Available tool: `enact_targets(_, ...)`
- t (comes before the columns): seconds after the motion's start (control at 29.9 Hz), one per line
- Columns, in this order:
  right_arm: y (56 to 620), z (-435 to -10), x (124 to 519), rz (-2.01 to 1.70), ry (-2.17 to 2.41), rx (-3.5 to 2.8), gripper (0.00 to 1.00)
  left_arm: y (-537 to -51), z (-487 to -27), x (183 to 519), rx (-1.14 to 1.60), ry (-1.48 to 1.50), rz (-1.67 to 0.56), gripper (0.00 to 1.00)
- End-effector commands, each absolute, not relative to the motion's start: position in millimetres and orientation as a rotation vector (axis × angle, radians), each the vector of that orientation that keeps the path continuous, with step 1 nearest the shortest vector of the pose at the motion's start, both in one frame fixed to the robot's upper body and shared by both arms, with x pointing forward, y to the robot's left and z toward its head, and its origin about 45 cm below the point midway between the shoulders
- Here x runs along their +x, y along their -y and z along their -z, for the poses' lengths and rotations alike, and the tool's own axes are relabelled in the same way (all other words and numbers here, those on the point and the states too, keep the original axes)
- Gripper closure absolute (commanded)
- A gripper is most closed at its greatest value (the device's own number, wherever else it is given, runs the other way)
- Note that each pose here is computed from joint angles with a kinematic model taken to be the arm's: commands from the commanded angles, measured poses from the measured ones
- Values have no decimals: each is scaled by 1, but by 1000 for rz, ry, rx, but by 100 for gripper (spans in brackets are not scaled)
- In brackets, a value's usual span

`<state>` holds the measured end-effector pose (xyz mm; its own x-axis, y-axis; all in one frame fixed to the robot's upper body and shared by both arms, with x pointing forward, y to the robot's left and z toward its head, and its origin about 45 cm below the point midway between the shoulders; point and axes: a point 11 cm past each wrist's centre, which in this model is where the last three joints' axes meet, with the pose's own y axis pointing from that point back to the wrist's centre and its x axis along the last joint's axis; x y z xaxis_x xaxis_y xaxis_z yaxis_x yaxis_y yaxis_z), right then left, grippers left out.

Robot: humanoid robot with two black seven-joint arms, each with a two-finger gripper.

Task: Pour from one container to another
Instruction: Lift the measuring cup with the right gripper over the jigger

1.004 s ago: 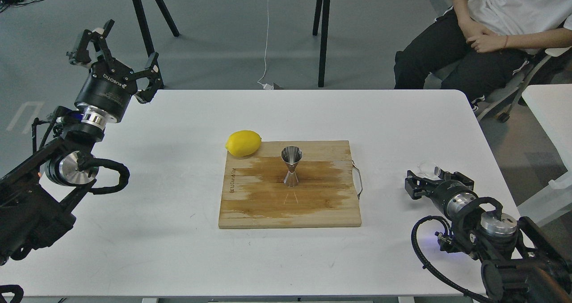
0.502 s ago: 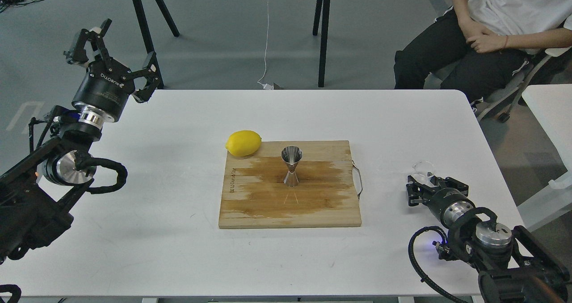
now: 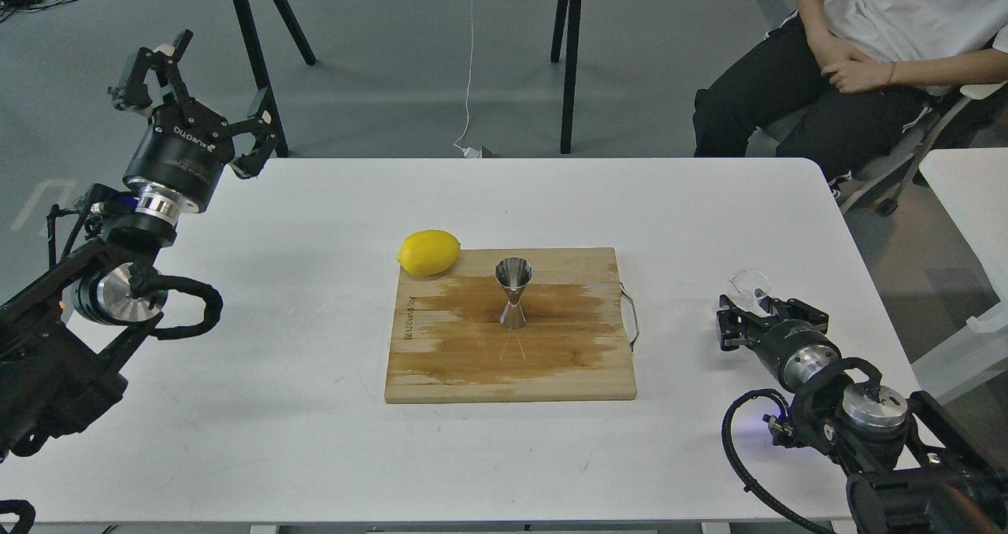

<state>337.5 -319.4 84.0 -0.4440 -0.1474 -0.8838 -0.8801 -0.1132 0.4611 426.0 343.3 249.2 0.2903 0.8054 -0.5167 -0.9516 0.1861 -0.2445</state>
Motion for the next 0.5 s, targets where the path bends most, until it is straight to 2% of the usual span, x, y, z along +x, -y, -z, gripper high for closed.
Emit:
enact_targets(0.0, 310, -123, 350, -1550, -1514, -1292, 63, -345, -252, 426, -588, -296, -1263, 0)
enact_targets(0.17, 286, -162, 374, -1464, -1589, -1499, 64, -346, -254, 427, -595, -293, -1266, 0)
enact_targets(0.47, 209, -175, 389, -1456, -1694, -1793, 63, -347, -254, 427, -593, -291, -1267, 0)
